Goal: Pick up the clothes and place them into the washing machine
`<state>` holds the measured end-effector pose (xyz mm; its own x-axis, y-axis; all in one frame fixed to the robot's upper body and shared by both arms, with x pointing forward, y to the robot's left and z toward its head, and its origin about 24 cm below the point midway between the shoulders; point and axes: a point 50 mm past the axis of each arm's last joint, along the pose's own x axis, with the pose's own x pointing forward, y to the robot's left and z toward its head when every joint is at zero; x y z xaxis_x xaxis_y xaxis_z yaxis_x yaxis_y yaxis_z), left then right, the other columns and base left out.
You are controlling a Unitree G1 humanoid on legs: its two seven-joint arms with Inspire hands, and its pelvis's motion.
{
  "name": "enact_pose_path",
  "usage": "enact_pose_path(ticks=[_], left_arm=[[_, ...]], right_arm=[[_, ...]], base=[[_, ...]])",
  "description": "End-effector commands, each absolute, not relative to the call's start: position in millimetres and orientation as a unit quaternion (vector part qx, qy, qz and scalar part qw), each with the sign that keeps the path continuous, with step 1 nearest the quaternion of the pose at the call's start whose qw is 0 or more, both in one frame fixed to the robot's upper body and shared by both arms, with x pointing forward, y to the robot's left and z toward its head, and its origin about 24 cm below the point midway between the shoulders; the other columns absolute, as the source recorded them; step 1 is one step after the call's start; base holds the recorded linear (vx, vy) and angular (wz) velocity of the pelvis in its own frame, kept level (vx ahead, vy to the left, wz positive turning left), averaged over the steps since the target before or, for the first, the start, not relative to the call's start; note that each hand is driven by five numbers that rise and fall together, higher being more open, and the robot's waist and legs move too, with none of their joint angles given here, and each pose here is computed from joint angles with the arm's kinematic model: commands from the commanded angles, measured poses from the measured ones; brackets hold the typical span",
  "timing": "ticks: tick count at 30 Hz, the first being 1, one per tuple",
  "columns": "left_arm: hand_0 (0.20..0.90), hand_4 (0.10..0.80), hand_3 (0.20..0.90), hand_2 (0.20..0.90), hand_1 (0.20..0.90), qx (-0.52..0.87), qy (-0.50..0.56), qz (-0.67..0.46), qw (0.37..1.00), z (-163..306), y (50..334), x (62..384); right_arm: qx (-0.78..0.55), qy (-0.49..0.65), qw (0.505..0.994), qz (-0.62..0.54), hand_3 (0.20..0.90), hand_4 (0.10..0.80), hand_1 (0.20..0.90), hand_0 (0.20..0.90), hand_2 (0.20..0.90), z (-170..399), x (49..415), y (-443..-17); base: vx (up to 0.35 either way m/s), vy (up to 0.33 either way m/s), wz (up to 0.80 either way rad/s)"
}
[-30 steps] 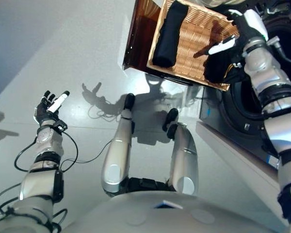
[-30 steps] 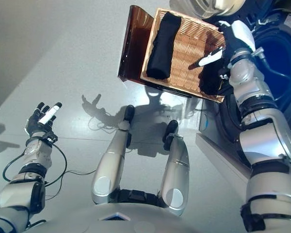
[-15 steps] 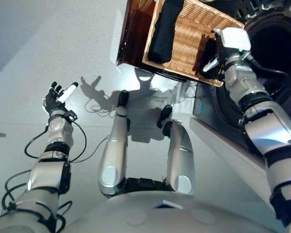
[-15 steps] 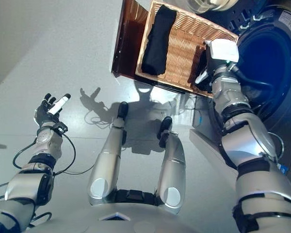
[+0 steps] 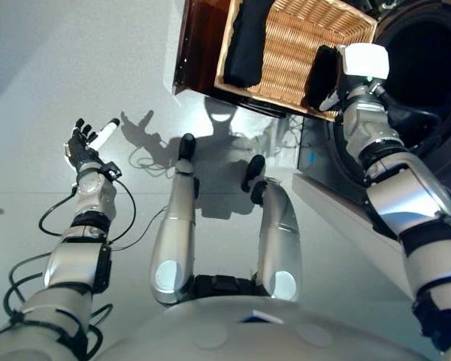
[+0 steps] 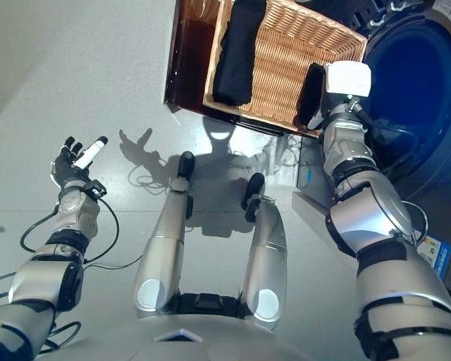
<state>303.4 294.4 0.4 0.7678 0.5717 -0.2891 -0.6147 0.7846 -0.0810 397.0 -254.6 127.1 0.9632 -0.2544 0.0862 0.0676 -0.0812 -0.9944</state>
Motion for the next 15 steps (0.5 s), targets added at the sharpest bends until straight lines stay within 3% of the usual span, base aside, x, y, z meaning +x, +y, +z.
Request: enact_pose_path(ticks=[1,15], left_arm=[[0.900,0.800,0.900,0.900,0.900,-0.066,0.106,0.357,0.926,5.7,310.9,297.4],[0.900,0.800,0.900,0.900,0.900,-0.068,0.086,0.362,0.926,19.5,310.5,308.0]], right_arm=[[-0.728,0.044,0.653,-0.201,0.900,0.800,0.900,0.900,0.900,164.8,398.7,-275.1],[-0.714,0.038,0.662,-0.224,0.900,0.800,0.900,0.900,0.900,178.3,401.9,-273.2]], base=[[0.000,0.000,0.00],[0.006,-0.002,0.00]])
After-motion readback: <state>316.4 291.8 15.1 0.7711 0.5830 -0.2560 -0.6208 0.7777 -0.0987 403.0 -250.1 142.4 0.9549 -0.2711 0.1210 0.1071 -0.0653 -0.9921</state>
